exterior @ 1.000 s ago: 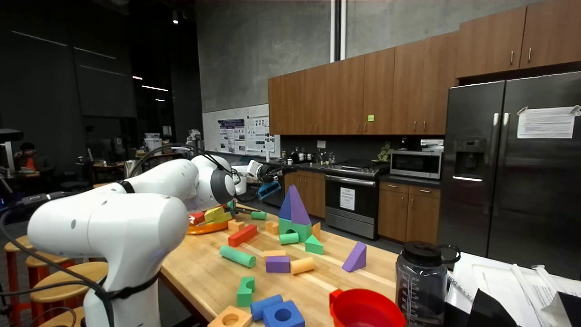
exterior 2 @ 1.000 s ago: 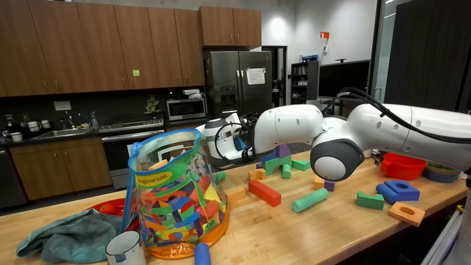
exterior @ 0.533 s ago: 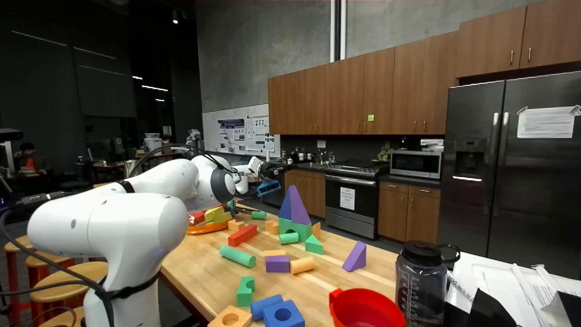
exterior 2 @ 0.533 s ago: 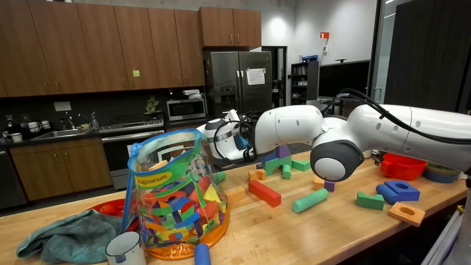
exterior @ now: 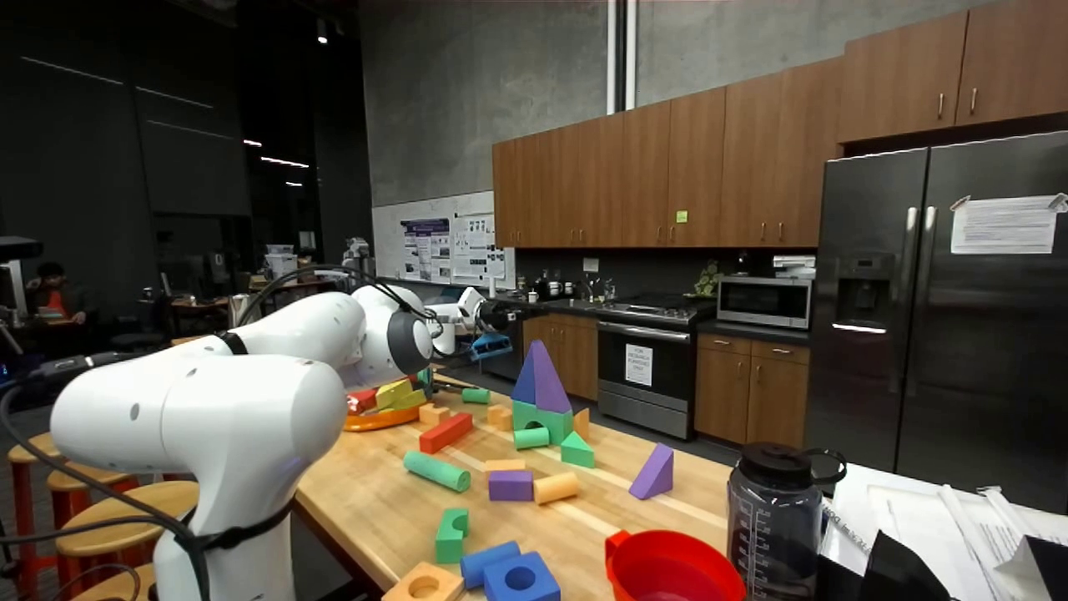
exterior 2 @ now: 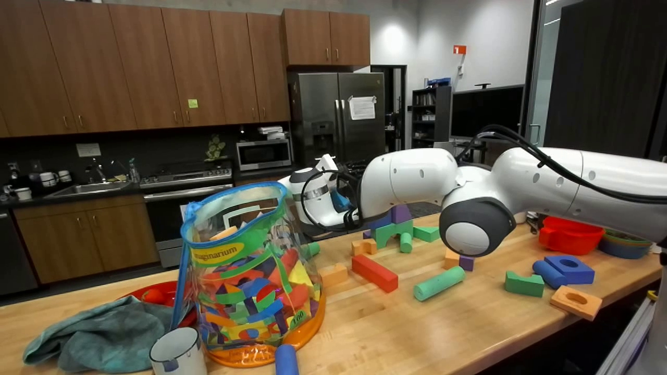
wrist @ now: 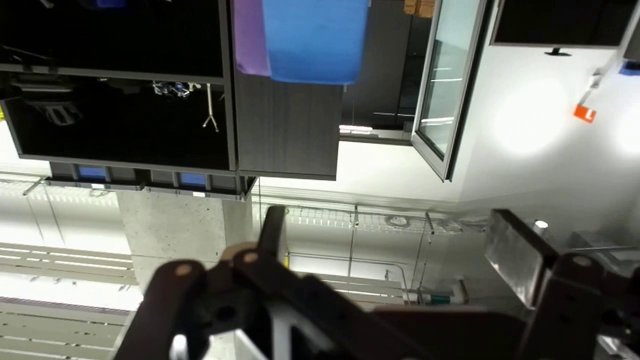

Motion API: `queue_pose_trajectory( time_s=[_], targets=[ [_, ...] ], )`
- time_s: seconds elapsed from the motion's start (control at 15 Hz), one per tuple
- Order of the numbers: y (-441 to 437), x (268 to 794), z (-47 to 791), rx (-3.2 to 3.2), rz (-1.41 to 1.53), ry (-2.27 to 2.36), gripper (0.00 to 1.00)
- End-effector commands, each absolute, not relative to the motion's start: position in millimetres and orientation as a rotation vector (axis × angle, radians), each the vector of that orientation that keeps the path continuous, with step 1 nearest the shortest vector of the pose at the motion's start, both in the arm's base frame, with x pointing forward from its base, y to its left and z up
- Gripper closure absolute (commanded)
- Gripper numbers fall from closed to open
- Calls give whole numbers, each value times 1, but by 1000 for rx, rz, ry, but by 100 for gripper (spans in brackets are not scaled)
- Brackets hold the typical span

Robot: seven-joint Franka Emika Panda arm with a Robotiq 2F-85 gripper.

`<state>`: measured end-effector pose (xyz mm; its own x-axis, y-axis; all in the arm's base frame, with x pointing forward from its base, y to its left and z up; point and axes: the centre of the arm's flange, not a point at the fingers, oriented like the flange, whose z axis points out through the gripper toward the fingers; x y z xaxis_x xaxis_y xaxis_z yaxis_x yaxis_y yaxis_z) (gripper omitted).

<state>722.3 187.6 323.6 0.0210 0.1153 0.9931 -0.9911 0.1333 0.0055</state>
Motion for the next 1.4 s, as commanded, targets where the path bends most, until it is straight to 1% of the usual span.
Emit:
queue_pose_trajectory(
  time_s=[0.0,0.33,0.4,0.53,0.93,1.07,1.13,1.33],
  targets=[
    [191,742,325,1117,1122,-1181,0],
    [195,742,314,1093,1142,-1370,0],
    [222,704,356,1082,1146,-1404,0],
    [244,684,366,992,1131,-1482,0],
    [321,602,397,875,1031,-1632,0],
    [333,590,402,882,1024,-1654,0],
    [330,594,392,887,1063,-1598,0],
    [337,587,394,889,1063,-1606,0]
  ],
)
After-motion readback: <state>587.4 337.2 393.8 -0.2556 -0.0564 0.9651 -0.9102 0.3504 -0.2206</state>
